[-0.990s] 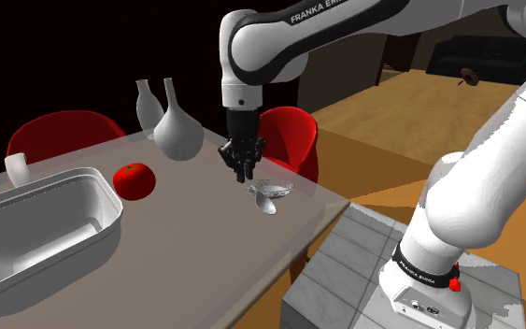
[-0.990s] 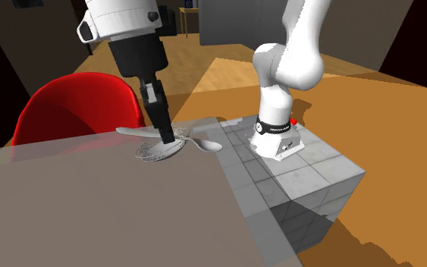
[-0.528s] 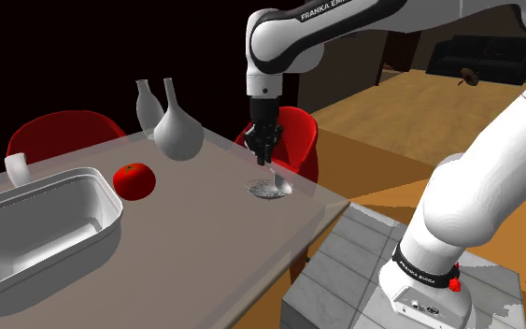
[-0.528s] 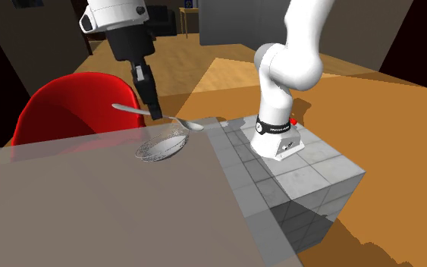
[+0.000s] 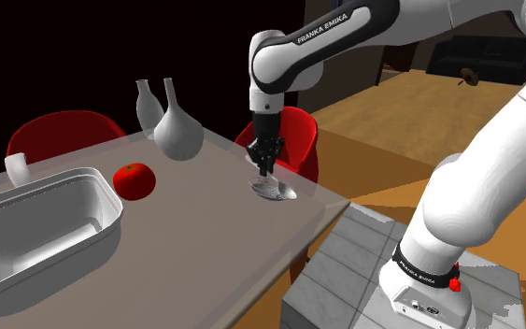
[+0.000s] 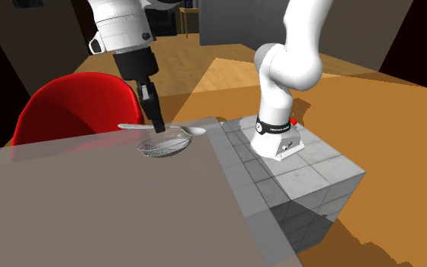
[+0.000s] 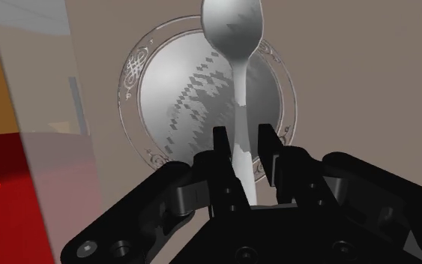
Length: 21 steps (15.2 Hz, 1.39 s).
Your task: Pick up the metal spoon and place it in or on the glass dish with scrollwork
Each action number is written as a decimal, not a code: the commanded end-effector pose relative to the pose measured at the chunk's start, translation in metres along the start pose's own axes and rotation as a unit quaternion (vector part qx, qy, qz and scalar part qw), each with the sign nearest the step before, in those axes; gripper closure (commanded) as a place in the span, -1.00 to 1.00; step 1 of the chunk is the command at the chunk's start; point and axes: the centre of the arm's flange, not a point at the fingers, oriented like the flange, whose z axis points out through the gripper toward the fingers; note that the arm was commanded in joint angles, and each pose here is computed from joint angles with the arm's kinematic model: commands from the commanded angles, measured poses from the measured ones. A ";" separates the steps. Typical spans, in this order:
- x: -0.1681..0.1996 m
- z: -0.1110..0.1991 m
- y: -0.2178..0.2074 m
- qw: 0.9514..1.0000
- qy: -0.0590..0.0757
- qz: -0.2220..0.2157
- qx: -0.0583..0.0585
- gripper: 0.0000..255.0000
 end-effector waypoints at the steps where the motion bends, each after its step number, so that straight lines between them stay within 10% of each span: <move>1: 0.002 0.012 0.001 1.000 0.000 0.000 0.000 1.00; 14: 0.006 0.039 0.005 1.000 0.000 0.000 0.000 1.00; 15: 0.006 0.039 0.005 1.000 0.000 0.000 0.000 -1.00; 21: 0.006 0.026 0.005 1.000 0.000 0.000 0.000 -1.00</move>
